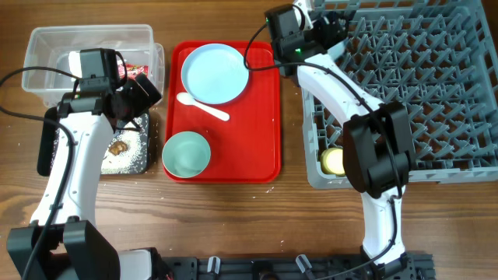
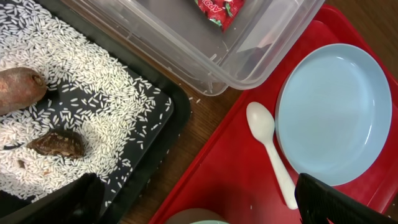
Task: Sort waste into correct bins and load items into the dishwasher rack
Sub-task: 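Grasp the second light-blue bowl with the right gripper and carry it to the rack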
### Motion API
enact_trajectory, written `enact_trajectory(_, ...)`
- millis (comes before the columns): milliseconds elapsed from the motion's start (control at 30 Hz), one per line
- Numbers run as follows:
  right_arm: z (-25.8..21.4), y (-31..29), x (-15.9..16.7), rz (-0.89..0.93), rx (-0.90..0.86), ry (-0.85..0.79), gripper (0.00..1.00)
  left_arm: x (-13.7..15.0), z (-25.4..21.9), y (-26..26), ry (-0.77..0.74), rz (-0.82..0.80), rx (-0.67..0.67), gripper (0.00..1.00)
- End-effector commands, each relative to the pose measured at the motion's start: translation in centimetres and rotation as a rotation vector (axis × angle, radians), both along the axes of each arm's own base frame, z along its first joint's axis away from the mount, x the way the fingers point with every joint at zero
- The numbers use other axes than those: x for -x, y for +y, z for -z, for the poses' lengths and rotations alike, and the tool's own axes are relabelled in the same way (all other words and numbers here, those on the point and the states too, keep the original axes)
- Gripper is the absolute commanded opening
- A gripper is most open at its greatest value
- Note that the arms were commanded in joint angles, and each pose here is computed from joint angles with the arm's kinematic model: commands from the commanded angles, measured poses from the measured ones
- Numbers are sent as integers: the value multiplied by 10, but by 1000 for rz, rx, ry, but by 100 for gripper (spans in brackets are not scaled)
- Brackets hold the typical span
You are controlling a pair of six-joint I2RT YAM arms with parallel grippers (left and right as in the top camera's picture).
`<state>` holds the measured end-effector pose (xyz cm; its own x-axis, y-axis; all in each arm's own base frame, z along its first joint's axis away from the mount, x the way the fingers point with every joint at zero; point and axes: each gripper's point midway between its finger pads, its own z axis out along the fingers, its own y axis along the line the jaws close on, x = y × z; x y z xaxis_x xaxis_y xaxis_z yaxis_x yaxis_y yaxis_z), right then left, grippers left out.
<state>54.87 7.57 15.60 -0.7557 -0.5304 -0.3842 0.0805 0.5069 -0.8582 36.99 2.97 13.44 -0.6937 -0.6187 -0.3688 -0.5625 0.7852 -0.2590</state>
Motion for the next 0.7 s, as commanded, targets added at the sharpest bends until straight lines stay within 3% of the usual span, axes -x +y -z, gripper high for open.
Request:
enact_trajectory(0, -3, 9, 0, -17, -16, -12, 100, -3, -9, -2, -25, 23, -5, 100)
enact_trajectory(100, -20, 23, 2, -55, -115, -61, 100, -3, -9, -2, -25, 23, -5, 100)
enact_trajectory(200, -43, 53, 14, -184, -362, -47, 100, -3, -9, -2, -25, 23, -5, 100)
enact_trajectory(300, -49, 91, 50, -339, -630, 118, 100, -3, -9, -2, -25, 23, -5, 100)
enact_trajectory(433, -56, 192, 142, -706, -1179, 539, 100, -3, -9, -2, -25, 23, -5, 100)
enact_trajectory(500, -53, 226, 171, -797, -1378, 690, 99, -3, -9, -2, -25, 23, -5, 100)
enact_trajectory(567, -12, 239, 181, -610, -1449, 745, 81, -3, -9, -2, -25, 23, -5, 100)
enact_trajectory(667, 43, 252, 197, -341, -1486, 764, 70, -3, -9, -2, -25, 23, -5, 100)
